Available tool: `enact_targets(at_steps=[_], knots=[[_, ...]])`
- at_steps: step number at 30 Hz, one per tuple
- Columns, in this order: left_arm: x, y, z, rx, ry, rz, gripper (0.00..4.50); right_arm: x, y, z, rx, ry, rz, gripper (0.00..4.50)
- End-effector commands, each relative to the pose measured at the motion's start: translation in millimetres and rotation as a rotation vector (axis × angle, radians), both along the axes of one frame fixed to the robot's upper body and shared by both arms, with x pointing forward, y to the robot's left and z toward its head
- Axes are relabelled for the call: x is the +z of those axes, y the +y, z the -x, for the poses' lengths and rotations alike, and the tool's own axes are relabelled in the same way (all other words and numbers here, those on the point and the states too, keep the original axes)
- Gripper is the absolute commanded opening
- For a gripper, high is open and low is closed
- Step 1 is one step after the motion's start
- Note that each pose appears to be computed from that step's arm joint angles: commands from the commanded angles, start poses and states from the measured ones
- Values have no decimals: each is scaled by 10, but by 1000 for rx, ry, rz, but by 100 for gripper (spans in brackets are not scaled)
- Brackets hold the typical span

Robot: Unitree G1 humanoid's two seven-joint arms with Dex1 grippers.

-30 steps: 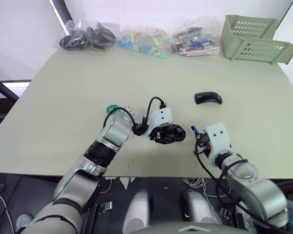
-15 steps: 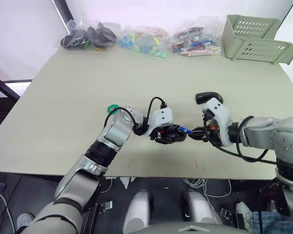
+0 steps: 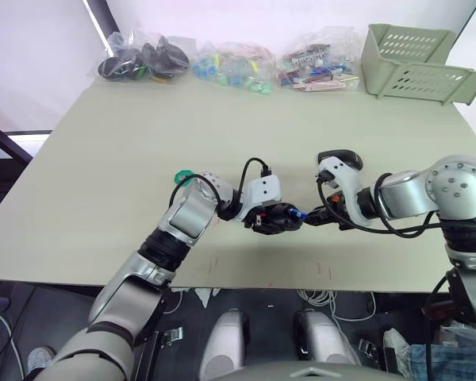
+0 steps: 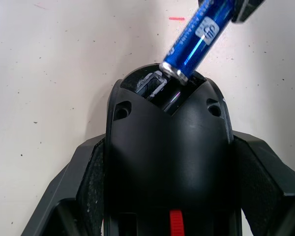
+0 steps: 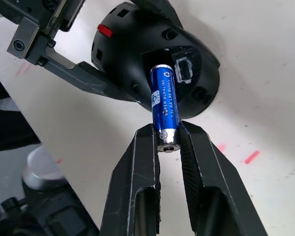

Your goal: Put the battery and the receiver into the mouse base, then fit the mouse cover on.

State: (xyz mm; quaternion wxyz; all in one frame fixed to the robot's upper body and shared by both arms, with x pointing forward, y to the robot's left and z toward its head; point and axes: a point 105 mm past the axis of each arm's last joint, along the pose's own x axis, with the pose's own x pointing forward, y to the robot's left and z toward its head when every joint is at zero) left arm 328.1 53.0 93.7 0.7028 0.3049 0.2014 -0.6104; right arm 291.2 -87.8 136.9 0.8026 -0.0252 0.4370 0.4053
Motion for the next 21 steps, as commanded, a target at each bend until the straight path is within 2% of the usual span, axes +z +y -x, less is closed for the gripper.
enact_targets(at_steps=[1,21], knots=[[-236,-4,61,1,58,-57,292,77,63,12,29,0,-3,8],[-237,-58,72,-6,58,-48,292,-85,245,-85,2,69,35,8]])
